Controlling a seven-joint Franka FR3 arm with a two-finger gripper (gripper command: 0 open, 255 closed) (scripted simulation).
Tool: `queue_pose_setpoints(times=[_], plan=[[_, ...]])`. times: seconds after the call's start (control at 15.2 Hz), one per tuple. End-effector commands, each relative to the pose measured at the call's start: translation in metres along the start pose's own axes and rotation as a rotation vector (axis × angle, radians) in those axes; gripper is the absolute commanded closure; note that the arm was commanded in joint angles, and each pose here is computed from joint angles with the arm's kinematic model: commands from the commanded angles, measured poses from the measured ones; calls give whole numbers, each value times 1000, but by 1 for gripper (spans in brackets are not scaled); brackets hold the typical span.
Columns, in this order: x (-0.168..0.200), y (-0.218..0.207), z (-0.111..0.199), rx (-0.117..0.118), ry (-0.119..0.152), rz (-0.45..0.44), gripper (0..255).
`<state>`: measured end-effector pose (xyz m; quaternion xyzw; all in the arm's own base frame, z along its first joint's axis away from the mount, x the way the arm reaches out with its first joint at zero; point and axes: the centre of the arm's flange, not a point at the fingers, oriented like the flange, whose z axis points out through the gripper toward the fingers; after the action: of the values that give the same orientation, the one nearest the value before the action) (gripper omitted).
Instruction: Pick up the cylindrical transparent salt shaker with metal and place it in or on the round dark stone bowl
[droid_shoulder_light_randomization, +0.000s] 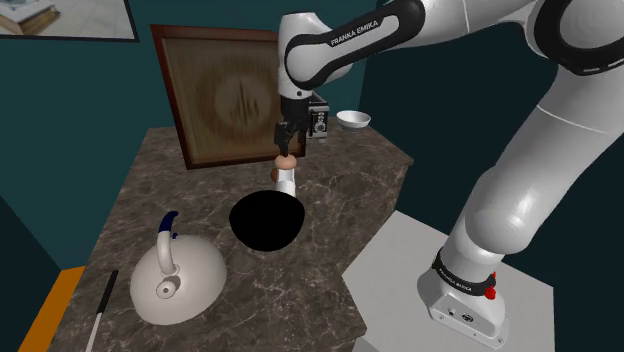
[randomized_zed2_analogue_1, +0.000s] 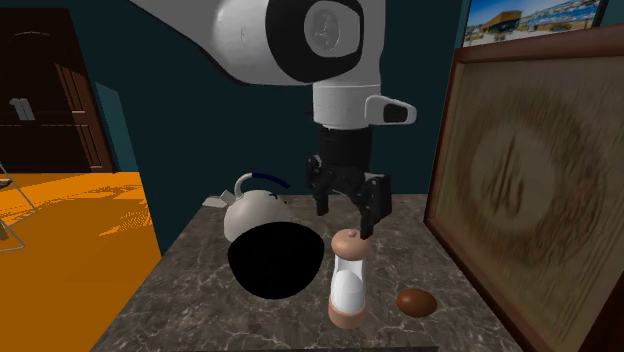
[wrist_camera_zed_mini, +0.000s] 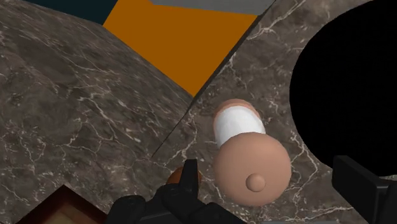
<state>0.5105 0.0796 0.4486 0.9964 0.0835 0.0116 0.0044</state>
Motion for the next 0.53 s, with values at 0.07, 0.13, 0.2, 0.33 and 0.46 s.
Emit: queue_pose_setpoints(times=[0.07, 0.13, 0.2, 0.33, 0.46], plan=[[35, -1, 14, -4, 25, -16, 0], [39, -2, 15, -4, 27, -18, 0], [39, -2, 20, -4, 27, -18, 0], [39, -2, 31, -4, 27, -18, 0], [39, -2, 42, -4, 27, -18, 0]])
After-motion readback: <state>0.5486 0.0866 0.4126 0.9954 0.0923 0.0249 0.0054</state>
